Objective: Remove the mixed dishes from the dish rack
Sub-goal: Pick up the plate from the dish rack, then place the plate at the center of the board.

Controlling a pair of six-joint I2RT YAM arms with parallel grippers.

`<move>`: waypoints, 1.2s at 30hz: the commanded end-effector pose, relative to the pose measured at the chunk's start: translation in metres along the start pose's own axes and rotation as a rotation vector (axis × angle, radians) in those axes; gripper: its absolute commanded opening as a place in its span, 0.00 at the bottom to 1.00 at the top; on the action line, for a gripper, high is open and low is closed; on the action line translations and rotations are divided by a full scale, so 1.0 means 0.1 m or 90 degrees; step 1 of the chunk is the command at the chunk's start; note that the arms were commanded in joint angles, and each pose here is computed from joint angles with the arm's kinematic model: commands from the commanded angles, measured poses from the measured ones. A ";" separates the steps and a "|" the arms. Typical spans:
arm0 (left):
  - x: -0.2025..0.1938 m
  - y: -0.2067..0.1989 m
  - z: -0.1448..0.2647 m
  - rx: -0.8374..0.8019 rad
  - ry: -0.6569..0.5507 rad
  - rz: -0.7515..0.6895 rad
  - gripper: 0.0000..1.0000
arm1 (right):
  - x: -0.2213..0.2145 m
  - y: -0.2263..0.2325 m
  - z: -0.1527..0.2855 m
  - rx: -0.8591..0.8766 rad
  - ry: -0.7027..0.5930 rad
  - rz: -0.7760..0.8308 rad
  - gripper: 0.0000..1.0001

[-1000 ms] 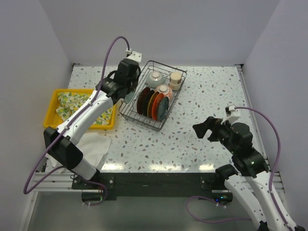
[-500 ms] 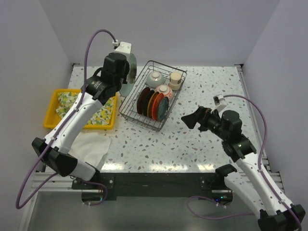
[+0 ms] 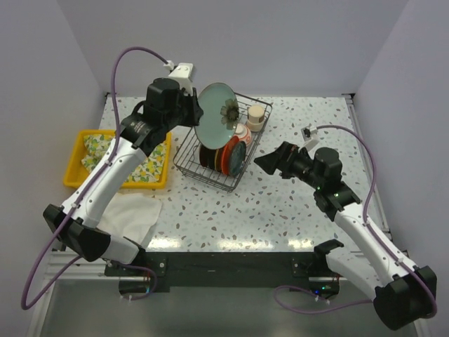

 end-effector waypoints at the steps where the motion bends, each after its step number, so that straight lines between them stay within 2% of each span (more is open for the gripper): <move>1: 0.55 -0.46 0.10 -0.165 -0.158 0.109 0.00 | 0.20 0.43 -0.10 0.109 -0.021 0.003 0.98; 7: 0.39 -0.62 0.07 -0.246 -0.172 0.197 0.00 | 0.24 0.49 -0.21 0.136 -0.019 -0.012 0.98; 18: 0.23 -0.57 0.19 -0.302 -0.205 0.286 0.00 | 0.30 0.04 -0.23 0.046 -0.083 -0.071 0.93; 26: 0.08 -0.79 0.28 -0.412 -0.199 0.341 0.00 | 0.31 0.17 -0.29 0.109 -0.055 -0.071 0.87; 32: -0.03 -0.85 0.28 -0.446 -0.185 0.367 0.00 | 0.26 0.32 -0.30 0.167 -0.021 -0.076 0.77; 35: -0.07 -0.88 0.29 -0.459 -0.184 0.379 0.00 | 0.23 0.34 -0.29 0.176 -0.014 -0.073 0.68; 36: -0.07 -0.88 0.28 -0.460 -0.183 0.381 0.00 | 0.22 0.34 -0.28 0.178 -0.011 -0.073 0.60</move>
Point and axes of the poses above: each gripper's point midway between its finger pads, its own z axis back along the fingers, its own y axis along the line the jaws close on, x = y × z, the point moved 1 cm from there along z, back along the fingers, and after that the axes turned 12 degrees about -z, right-handed, at the moved point
